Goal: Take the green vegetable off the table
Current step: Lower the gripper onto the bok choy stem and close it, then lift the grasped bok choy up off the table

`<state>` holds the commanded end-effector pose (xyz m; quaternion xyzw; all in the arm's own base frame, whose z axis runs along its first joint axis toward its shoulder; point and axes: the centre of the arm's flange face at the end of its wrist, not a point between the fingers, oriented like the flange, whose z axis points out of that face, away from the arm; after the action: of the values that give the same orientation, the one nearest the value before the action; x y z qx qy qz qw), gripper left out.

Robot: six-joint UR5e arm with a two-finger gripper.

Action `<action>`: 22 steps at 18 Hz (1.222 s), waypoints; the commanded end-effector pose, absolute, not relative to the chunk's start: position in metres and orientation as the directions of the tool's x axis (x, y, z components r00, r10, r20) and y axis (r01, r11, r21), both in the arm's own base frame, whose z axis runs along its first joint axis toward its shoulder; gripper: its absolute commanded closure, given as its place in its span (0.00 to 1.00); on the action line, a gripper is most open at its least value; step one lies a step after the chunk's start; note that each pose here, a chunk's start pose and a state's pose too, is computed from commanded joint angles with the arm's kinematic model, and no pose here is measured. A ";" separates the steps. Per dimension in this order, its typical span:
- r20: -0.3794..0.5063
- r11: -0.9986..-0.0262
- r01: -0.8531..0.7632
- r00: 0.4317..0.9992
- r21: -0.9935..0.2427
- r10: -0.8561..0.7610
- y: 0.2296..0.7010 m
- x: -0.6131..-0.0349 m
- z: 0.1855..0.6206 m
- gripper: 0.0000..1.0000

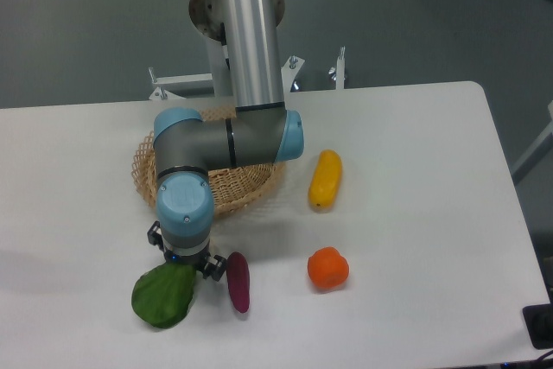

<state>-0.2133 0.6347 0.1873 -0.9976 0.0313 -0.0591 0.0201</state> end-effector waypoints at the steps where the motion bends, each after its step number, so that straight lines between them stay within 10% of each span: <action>1: 0.115 -0.998 -0.052 0.992 -0.045 -0.057 0.636 -0.214 0.189 0.78; 22: 0.008 -0.977 0.066 0.998 -0.204 0.065 0.622 -0.326 0.295 0.84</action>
<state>-0.3260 0.6222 0.2947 -0.9942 -0.0330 -0.0005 0.1024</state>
